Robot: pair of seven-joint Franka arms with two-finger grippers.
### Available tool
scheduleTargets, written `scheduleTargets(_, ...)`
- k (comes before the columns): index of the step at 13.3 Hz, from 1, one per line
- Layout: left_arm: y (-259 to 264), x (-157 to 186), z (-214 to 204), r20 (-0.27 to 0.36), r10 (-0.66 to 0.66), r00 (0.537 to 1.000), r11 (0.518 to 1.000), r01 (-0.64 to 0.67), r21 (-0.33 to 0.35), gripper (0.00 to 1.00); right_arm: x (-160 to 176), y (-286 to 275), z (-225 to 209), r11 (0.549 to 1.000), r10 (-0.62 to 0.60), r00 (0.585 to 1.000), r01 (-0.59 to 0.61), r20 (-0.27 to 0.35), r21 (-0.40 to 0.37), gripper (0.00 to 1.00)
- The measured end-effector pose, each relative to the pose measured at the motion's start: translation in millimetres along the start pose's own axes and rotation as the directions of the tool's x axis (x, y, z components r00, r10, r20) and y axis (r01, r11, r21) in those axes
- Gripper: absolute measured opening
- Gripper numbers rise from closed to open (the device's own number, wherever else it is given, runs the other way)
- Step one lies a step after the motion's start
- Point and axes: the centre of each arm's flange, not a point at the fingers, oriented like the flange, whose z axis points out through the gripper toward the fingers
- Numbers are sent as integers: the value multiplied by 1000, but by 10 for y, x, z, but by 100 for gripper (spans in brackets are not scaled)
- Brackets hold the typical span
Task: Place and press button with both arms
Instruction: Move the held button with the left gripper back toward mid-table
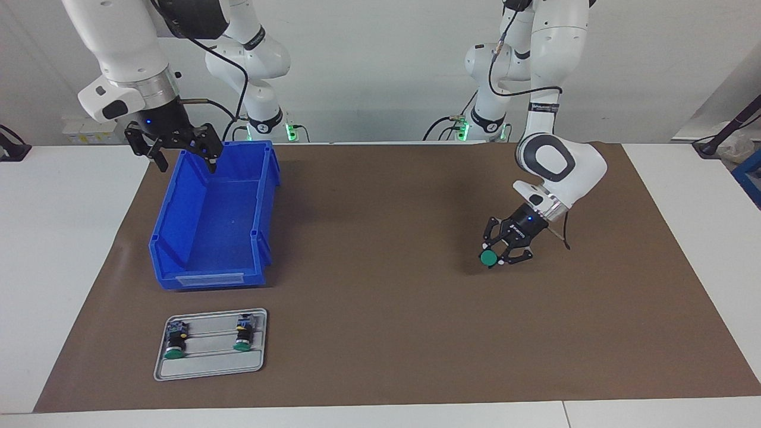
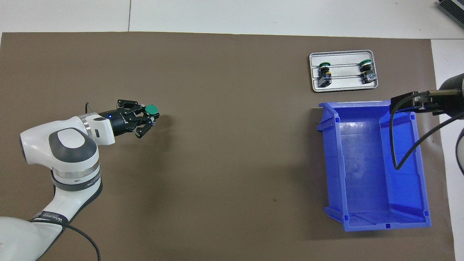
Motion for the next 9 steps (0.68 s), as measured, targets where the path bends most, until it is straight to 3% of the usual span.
scheduleTargets(3, 252, -101, 224, -96, -12, 995, 1000, 14, 14, 33, 0, 1, 1, 1000, 0, 1000, 0, 0, -1, 100)
scheduleTargets(9, 597, 138, 498, -291, -92, 952, 994, 105, 30, 33, -2, -11, 4, 1000, -2, 1000, 2, 1, -1, 100)
